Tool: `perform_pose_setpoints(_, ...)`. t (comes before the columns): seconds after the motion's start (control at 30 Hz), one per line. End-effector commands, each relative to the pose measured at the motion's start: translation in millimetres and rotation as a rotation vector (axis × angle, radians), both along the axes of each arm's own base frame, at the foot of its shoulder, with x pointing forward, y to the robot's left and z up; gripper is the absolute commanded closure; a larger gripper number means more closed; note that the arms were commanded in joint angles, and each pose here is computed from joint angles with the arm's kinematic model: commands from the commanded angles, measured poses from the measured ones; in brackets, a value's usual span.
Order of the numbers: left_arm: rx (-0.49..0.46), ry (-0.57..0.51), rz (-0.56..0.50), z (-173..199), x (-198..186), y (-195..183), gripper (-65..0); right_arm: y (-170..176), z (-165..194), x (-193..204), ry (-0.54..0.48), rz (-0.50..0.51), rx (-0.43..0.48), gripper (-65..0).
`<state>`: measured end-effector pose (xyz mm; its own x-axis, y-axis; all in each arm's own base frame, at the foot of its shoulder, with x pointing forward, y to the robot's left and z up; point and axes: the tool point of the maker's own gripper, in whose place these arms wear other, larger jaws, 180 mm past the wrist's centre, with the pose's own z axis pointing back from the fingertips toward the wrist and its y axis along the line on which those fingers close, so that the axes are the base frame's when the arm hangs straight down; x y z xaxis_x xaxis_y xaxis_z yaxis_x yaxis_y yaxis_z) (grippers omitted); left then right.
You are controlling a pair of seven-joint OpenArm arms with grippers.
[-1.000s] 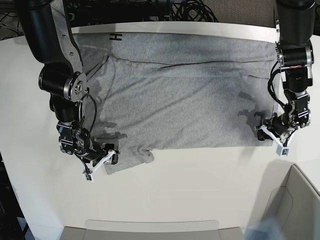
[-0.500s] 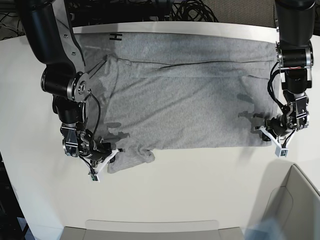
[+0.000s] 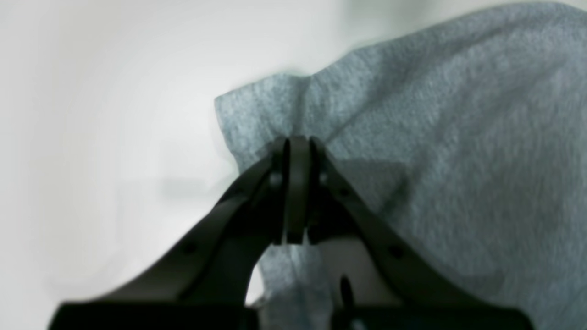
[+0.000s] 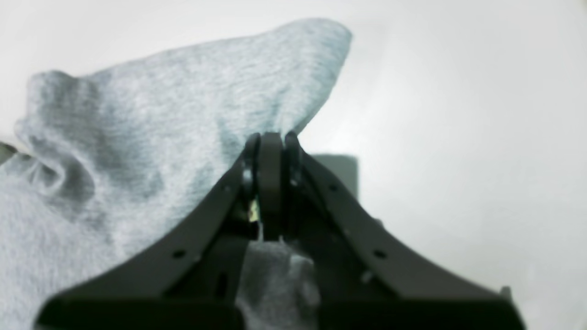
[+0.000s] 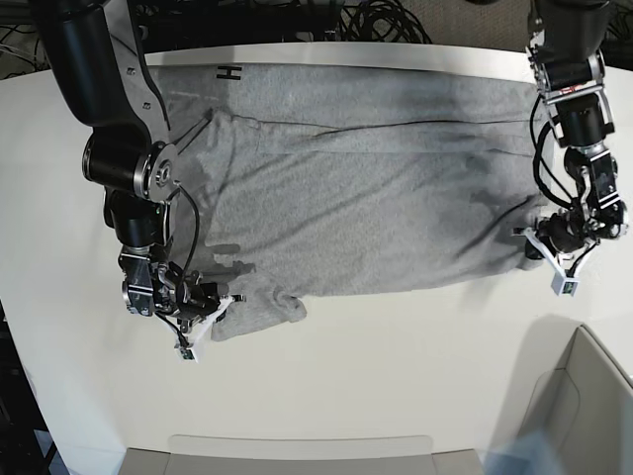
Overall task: Fold the T-shirt properly
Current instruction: 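Lift the hem with both grippers and fold it toward the collar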
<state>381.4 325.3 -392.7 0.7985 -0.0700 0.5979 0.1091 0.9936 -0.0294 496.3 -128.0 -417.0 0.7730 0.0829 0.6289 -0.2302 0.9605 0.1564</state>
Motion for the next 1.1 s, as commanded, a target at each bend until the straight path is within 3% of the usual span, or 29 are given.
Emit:
perform_pose_setpoints(0.0,0.018,-0.085,0.010,30,15,9,0.0,6,23,18,-0.048,-0.002,0.026,0.0)
perform_pose_setpoints(0.2,0.058,-0.096,0.009,42,2,11,0.0,4,35,20,-0.049,-0.027,0.054,0.0)
perform_pose_setpoints(0.3,0.059,-0.094,0.011,41,1,12,0.0,21,49,18,-0.072,0.045,0.047,0.0)
perform_pose_setpoints(0.53,0.060,-0.093,0.014,42,0,13,0.0,20,99,-2,-0.156,0.099,-0.099,0.0)
perform_pose_setpoints(0.63,0.062,-0.080,0.014,38,-4,14,0.0,22,100,-20,-0.143,0.157,-0.168,0.0)
perform_pose_setpoints(1.07,0.162,-0.057,-0.034,45,-38,10,0.0,-3,114,-76,-0.121,0.129,-0.255,0.0)
